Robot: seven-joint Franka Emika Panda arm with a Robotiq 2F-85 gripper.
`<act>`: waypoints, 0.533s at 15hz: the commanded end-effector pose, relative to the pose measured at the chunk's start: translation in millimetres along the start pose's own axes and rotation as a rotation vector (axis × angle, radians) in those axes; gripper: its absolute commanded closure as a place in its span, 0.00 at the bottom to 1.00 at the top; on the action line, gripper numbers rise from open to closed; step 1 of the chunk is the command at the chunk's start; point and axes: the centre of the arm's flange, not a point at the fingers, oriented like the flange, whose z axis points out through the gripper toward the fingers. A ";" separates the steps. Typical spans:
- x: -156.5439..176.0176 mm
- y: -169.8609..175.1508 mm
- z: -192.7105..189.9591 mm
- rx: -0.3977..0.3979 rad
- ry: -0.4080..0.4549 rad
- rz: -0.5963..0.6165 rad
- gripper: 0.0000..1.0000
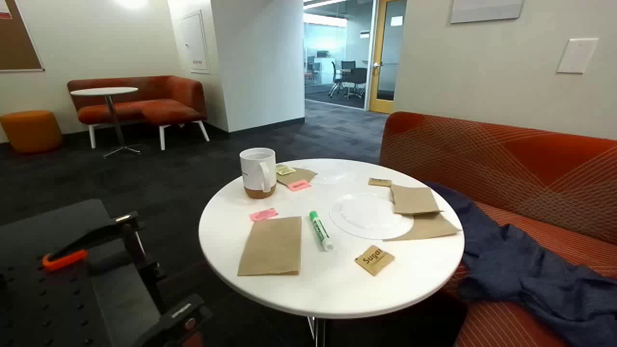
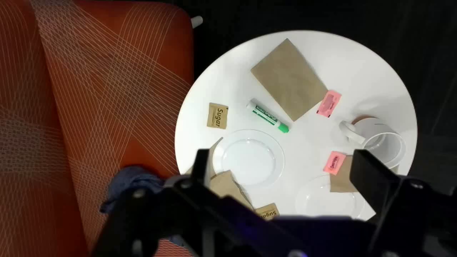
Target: Move the white mug to the right side of the table
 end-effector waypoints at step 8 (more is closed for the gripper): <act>5.6 -0.7 2.8 -0.008 0.011 -0.002 0.00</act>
